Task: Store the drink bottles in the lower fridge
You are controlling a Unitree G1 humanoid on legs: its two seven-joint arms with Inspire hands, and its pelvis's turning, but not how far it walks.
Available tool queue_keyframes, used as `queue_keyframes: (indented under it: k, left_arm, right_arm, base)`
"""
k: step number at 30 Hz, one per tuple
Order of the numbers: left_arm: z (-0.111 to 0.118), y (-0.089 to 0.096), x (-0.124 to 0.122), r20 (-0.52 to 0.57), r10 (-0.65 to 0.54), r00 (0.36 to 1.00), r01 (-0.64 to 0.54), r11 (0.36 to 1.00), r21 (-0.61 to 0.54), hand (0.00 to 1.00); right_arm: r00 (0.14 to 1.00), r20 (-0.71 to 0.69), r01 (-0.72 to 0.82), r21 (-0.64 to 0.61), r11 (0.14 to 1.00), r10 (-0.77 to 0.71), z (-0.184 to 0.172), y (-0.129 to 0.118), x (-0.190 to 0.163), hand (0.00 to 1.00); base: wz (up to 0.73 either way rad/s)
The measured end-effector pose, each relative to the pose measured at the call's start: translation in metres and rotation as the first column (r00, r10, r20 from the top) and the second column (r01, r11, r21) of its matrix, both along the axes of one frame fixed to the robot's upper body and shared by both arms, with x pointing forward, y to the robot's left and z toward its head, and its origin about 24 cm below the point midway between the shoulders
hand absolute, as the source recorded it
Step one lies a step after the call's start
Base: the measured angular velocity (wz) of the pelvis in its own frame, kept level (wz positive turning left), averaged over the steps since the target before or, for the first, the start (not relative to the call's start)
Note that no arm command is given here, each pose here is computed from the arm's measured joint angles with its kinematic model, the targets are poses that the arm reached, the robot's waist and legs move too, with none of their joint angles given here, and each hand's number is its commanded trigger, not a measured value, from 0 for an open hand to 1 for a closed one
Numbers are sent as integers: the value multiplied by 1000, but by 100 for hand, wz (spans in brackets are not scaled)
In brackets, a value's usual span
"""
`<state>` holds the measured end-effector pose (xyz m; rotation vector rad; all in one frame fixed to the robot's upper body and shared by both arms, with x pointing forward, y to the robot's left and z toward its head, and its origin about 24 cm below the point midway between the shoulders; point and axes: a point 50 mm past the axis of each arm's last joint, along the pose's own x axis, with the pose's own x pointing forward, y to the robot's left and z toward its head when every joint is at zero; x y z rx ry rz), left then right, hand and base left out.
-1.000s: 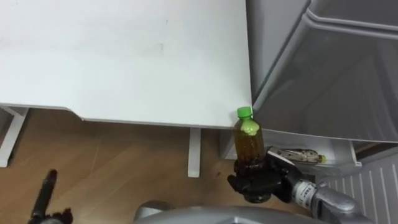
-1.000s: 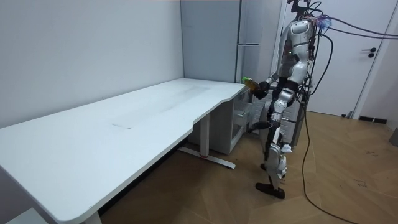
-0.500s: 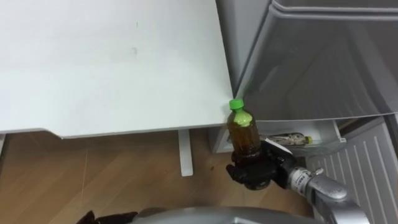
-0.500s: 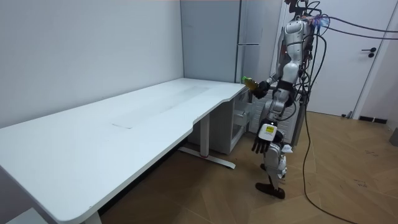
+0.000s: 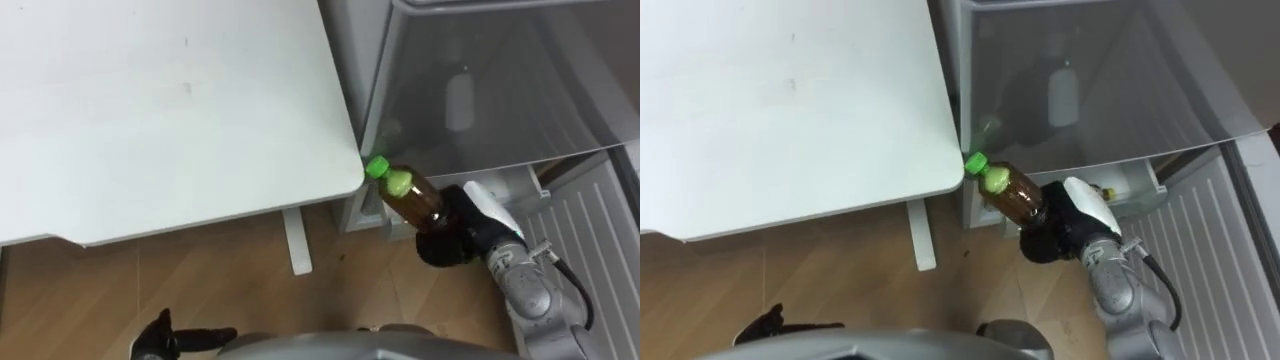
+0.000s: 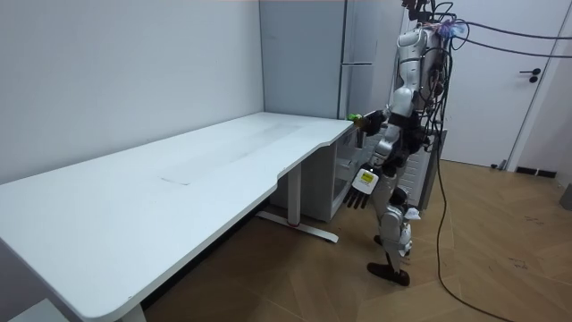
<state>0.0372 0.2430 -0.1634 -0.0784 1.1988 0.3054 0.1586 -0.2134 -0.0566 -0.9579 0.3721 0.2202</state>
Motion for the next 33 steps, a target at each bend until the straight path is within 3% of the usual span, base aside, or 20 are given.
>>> queue_keyframes:
  k: [9,13,16,22,24,27,31,33]
  left_arm:
    - [-1,-3,-8,-5,-15,1000,15,1000,-6,0]
    - [-1,-3,-7,-4,-19,1000,19,1000,-5,0]
    - [-1,-4,-5,0,-28,1000,28,1000,-6,0]
    - [-2,-6,-12,-14,-16,1000,16,1000,-10,0]
    - [-2,-6,-14,-15,-13,1000,13,1000,-5,0]
    - [-2,-8,-16,-18,-12,1000,12,1000,-11,0]
    - [-2,-8,-16,-19,-12,1000,12,1000,-12,0]
    - [-2,-9,-15,-15,-17,1000,17,1000,-12,0]
  right_arm:
    - [966,183,190,-19,982,-183,-8,-13,-16,100]
    - [936,205,285,42,958,-287,-9,-19,-20,100]
    - [875,195,420,144,896,-442,-14,-26,-25,100]
    - [633,160,691,324,646,-757,-14,-58,-32,100]
    - [508,132,760,396,515,-851,-15,-68,-33,100]
    - [369,31,811,478,338,-929,-21,-74,-37,100]
    - [252,-108,849,502,166,-962,-36,-73,-45,100]
    - [167,-209,862,505,39,-964,-46,-72,-52,100]
  base:
    - [-2]
    - [0]
    - [0]
    - [0]
    - [3]
    - [4]
    - [0]
    - [5]
